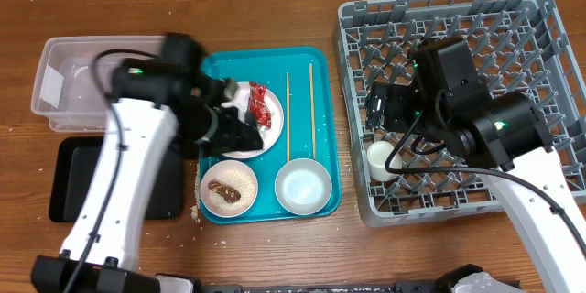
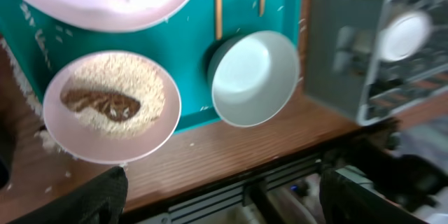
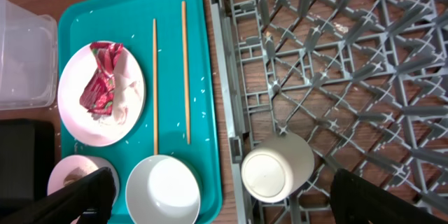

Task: Sort waste into correct bins and load items into the dishwasher
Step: 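Grasp the pink plate with food scraps using the left gripper, then tip the pink plate over the black tray to dump rice and scraps, then set the emptied pink plate back on the teal tray, then grasp the red wrapper and tissue from the white plate with the left gripper, then drop the wrapper and tissue into the clear plastic bin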

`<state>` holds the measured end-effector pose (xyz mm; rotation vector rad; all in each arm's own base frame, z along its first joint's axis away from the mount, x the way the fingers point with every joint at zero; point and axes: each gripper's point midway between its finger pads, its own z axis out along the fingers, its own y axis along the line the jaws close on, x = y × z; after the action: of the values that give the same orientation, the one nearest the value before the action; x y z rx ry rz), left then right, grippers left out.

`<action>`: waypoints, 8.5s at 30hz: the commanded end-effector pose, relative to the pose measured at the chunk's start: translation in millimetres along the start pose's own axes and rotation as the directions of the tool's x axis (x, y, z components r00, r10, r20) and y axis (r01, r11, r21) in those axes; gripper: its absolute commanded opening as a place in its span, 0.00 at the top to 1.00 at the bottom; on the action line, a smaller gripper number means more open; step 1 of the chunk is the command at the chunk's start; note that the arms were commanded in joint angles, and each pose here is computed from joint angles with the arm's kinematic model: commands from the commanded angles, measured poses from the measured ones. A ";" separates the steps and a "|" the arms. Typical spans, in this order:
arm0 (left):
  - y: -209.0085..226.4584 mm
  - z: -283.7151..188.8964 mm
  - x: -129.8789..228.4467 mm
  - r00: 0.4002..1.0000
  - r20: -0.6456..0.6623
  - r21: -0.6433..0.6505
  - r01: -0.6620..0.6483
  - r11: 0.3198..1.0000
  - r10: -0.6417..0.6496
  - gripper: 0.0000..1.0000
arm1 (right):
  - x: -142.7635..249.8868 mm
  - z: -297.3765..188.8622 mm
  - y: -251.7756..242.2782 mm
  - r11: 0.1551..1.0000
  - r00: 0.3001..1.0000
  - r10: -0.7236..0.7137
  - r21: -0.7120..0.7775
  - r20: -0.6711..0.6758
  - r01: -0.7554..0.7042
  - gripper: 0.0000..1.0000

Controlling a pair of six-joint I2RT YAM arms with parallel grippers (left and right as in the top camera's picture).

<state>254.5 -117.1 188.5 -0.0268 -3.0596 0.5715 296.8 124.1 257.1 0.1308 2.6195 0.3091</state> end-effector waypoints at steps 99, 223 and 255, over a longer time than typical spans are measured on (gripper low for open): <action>190.7 -28.6 -33.3 0.793 0.013 0.880 0.279 0.383 -0.609 0.96 | -2.2 -6.4 4.5 1.000 1.000 -0.012 -0.022 0.012 0.013 0.00; 126.4 -65.2 -108.0 0.764 0.572 -0.309 0.538 0.785 -0.299 0.96 | 1.9 -4.4 2.2 1.000 1.000 -0.013 -0.010 -0.009 0.013 0.00; 68.9 149.1 -124.0 0.991 0.132 -0.423 0.046 0.905 0.011 0.21 | 2.2 -4.4 2.1 1.000 1.000 -0.013 -0.010 -0.010 0.013 0.00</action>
<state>379.0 -114.1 40.8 0.0536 -3.2891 -0.0760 291.4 123.6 254.0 0.1138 2.6457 0.3047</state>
